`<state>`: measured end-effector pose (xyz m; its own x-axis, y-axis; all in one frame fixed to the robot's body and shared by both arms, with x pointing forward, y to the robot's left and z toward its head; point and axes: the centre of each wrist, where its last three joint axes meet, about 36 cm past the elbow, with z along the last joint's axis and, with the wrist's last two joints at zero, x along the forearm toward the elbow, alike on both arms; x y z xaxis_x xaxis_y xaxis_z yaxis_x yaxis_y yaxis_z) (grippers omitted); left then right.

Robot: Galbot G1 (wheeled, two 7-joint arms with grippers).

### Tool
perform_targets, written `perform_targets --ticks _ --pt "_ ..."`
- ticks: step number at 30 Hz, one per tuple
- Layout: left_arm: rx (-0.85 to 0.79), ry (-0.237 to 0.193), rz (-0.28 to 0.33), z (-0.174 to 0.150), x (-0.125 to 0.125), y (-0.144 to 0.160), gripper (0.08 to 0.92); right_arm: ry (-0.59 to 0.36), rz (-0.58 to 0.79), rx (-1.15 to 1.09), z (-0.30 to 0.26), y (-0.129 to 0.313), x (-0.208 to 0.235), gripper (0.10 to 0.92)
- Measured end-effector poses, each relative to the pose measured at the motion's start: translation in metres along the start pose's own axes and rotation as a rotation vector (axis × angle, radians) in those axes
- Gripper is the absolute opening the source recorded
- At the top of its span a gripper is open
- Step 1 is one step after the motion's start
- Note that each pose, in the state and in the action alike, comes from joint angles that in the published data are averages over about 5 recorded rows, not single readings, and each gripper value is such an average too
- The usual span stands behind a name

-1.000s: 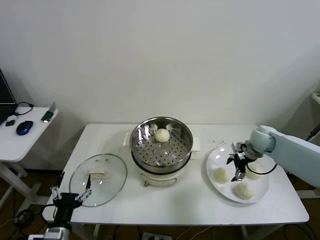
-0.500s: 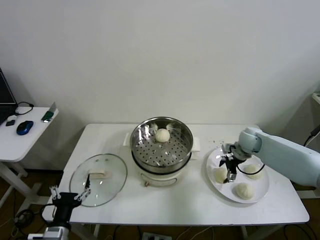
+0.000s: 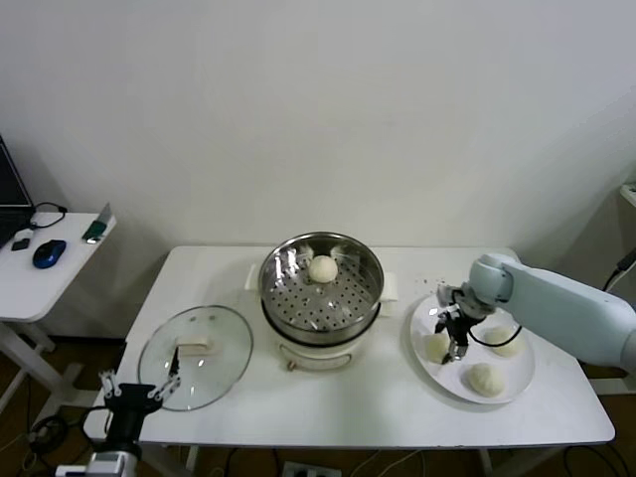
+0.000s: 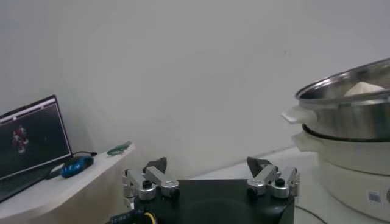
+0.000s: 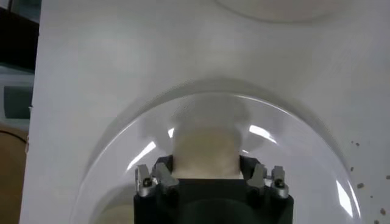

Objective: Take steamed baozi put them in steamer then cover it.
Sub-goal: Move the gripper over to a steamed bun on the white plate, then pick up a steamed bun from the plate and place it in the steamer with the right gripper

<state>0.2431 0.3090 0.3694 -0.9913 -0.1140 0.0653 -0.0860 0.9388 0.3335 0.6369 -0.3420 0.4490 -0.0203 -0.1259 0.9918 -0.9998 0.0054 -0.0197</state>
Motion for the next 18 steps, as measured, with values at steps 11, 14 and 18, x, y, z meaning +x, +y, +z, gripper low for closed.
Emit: perform_targets --ticks 11,14,18 --pt "0.018 -0.001 0.006 -0.001 0.002 -0.007 0.823 -0.007 0.061 -0.007 0.005 -0.025 0.067 0.662" --pt "0.024 -0.006 0.011 -0.003 0.001 -0.009 0.823 -0.014 0.096 0.001 0.001 -0.040 0.104 0.662" --pt "0.032 -0.011 0.018 -0.005 -0.002 -0.014 0.823 -0.027 0.148 0.012 -0.011 -0.058 0.157 0.662"
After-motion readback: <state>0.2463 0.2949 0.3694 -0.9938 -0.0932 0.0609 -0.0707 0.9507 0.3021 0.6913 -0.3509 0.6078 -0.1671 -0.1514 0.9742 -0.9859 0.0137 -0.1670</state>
